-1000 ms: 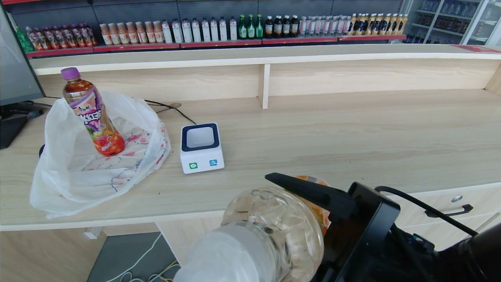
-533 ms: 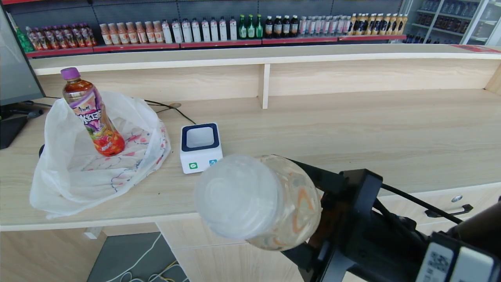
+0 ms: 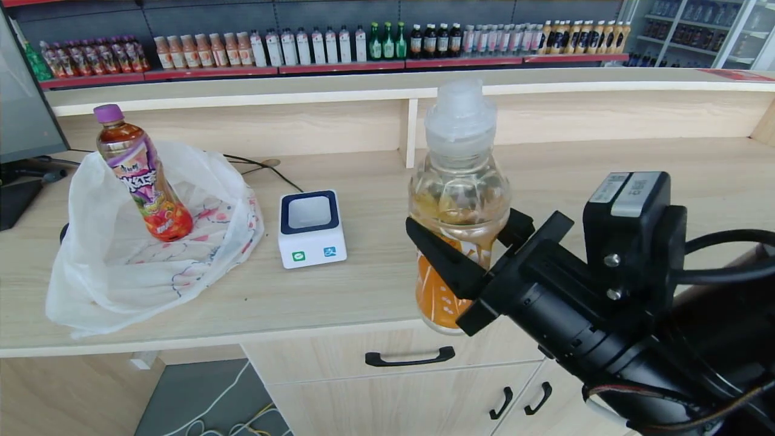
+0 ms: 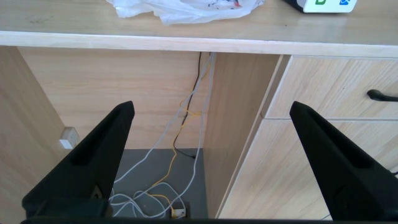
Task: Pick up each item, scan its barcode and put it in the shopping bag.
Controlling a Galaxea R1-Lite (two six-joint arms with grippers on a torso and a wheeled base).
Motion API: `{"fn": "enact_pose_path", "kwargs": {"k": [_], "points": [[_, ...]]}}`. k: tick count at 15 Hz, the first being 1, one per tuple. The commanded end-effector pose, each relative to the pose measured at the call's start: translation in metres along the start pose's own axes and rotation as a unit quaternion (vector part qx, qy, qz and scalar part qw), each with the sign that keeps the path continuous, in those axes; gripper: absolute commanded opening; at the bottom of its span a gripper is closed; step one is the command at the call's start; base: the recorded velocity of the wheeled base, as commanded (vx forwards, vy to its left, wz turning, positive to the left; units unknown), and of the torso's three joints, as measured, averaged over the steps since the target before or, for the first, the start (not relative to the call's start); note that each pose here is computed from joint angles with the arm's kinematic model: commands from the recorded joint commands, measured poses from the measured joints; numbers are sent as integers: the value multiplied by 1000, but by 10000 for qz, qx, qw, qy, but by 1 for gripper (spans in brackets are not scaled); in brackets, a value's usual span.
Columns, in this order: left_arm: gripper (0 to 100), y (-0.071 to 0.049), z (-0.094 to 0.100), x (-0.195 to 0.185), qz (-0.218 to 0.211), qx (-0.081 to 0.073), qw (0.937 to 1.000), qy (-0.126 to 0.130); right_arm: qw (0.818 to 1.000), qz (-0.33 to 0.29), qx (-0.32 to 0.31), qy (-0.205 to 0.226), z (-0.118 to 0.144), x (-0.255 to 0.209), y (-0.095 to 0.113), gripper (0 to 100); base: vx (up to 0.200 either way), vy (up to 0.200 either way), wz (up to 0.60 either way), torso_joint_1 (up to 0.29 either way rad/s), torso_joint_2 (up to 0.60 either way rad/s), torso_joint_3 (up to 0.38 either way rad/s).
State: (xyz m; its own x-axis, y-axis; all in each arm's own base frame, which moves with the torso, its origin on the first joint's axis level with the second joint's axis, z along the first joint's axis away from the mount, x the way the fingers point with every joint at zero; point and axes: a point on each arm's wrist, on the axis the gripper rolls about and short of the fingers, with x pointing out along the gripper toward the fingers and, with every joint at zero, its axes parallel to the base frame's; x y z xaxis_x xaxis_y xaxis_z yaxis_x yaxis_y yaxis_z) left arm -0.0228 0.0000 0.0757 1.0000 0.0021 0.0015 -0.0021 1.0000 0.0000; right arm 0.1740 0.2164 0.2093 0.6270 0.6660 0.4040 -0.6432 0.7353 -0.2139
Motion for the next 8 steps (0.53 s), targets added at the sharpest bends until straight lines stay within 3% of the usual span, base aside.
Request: {"fn": "enact_pose_path", "kwargs": {"k": [1,5,8], "points": [[100,0,0,0,5,0,10000,0,9986,-439,274,85,-5,2,-15,0,0,0,0,0,0,0],[100,0,0,0,5,8,10000,-8,9906,-1332,326,8,-13,10,-69,0,0,0,0,0,0,0],[100,0,0,0,5,8,10000,-8,9852,-1691,235,-119,-9,12,-89,0,0,0,0,0,0,0]]}}
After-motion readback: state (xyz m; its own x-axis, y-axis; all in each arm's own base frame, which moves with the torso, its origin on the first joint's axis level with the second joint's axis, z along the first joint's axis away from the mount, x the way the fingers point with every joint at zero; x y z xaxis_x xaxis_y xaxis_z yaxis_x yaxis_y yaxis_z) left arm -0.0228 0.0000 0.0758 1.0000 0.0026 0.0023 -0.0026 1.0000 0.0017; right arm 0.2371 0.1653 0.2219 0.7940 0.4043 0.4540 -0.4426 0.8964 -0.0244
